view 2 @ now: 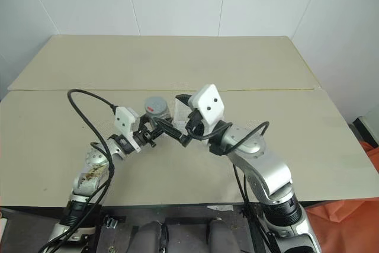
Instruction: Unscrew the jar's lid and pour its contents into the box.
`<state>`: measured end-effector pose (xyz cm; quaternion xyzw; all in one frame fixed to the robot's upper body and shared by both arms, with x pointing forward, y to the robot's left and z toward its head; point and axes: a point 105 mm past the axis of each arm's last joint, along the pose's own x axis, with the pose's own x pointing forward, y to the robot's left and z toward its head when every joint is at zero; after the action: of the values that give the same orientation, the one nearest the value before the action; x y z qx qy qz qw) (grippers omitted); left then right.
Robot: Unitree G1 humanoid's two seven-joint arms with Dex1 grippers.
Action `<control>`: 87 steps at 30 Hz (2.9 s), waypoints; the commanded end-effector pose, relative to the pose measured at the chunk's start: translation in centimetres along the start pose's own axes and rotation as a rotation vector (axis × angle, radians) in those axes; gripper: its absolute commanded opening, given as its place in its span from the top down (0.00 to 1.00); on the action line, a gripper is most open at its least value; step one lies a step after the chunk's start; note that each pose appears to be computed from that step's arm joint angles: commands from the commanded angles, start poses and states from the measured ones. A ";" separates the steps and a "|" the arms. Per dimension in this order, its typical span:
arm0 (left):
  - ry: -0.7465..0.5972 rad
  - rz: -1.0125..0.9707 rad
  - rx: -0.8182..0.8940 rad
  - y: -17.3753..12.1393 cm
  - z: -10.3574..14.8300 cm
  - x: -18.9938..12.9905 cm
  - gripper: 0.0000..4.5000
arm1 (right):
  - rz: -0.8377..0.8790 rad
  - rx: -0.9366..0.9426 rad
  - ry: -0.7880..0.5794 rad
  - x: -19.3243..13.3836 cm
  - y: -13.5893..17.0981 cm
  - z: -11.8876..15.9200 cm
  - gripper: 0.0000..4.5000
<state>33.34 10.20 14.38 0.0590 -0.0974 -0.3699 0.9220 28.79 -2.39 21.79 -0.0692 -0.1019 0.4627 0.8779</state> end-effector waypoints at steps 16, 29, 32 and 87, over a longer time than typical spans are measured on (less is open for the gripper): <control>-0.071 -0.093 0.014 -2.9 1.7 0.5 0.56 | -0.043 -0.009 -0.065 1.3 -0.9 0.4 0.00; -0.077 -0.080 0.002 -3.0 1.6 0.7 0.56 | -0.038 -0.002 -0.100 1.3 -0.9 1.0 0.72; -0.064 -0.085 0.001 -3.2 1.2 0.6 0.56 | -0.040 -0.018 -0.113 1.2 -0.9 1.6 0.72; -0.083 -0.401 -0.020 -7.8 3.2 -1.2 0.56 | 0.949 -0.038 0.012 0.4 -1.1 0.9 0.38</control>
<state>27.50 6.55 15.14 0.0435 -0.0999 -0.5218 0.8461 29.96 -3.04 22.09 -0.1168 -0.0467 0.7855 0.6059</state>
